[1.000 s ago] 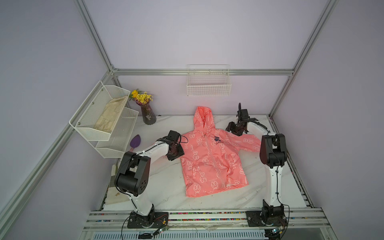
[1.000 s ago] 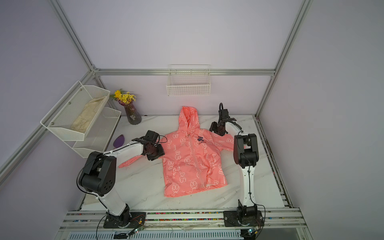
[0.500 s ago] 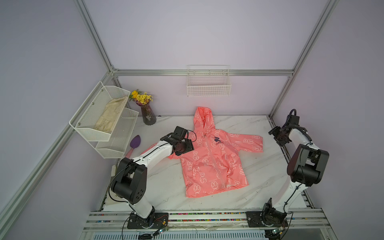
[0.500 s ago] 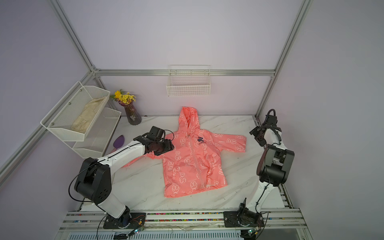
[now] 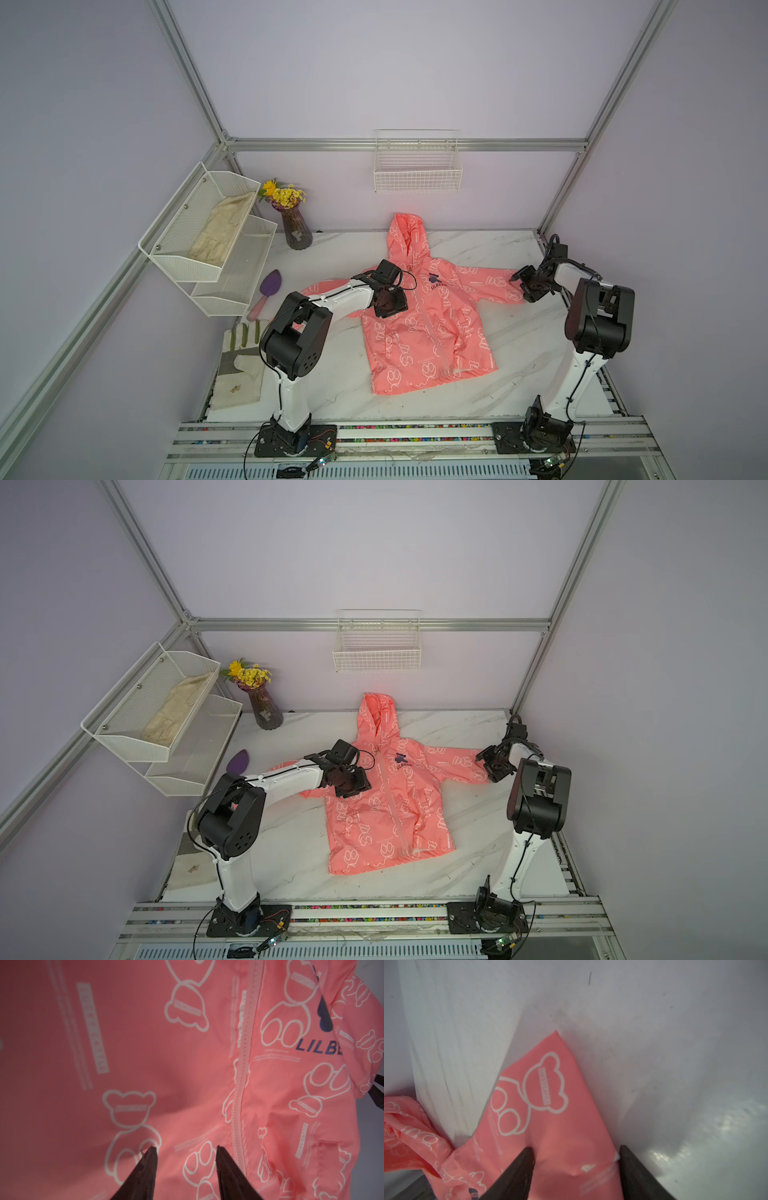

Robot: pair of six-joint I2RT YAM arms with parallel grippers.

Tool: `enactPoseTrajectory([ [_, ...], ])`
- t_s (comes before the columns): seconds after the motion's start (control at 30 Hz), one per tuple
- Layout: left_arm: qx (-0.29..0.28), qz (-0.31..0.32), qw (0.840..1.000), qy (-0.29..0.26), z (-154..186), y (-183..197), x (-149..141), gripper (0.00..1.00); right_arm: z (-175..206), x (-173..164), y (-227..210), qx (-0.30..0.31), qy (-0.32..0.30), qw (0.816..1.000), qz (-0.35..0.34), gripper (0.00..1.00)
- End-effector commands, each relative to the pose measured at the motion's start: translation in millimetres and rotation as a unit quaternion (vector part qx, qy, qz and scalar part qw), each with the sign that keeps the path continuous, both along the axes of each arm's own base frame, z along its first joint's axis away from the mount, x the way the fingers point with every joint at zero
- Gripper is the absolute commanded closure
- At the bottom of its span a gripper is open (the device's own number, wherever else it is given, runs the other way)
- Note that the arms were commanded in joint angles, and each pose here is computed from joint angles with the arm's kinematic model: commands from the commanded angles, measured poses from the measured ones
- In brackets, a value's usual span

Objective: Unzip the jacket
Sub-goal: Flatten out the jacket at the center of the board.

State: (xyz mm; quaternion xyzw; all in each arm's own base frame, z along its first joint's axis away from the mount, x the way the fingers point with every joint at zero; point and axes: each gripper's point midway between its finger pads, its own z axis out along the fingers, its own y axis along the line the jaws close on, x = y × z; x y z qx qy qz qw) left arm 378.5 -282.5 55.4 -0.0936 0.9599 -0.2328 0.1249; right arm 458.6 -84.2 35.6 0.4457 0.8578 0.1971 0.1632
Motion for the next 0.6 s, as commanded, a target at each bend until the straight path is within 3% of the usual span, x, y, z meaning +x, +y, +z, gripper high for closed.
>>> enactPoseTrajectory([
  [0.0,-0.040,-0.022,0.999,-0.023,17.0,-37.2,17.3,0.56,-7.6,8.2,7.6,0.022,-0.003,1.000,-0.001,0.65],
  [0.13,-0.053,-0.045,0.998,-0.013,5.7,-68.4,19.1,0.57,22.9,14.1,-14.3,-0.030,-0.019,0.999,-0.002,1.00],
  [0.27,-0.065,-0.063,0.996,-0.009,0.6,-95.3,14.6,0.57,59.7,12.0,-33.5,-0.113,-0.009,0.993,0.023,1.00],
  [0.37,-0.065,-0.060,0.996,-0.009,-2.3,-99.3,12.8,0.58,89.0,16.4,-26.3,-0.210,0.009,0.975,0.072,1.00],
  [0.47,-0.063,-0.048,0.997,-0.020,-0.9,-92.5,11.8,0.59,97.7,29.1,19.8,-0.307,0.041,0.938,0.156,1.00],
  [0.57,-0.054,-0.034,0.997,-0.036,7.5,-81.2,11.4,0.60,79.1,40.8,84.6,-0.378,0.070,0.892,0.238,1.00],
])
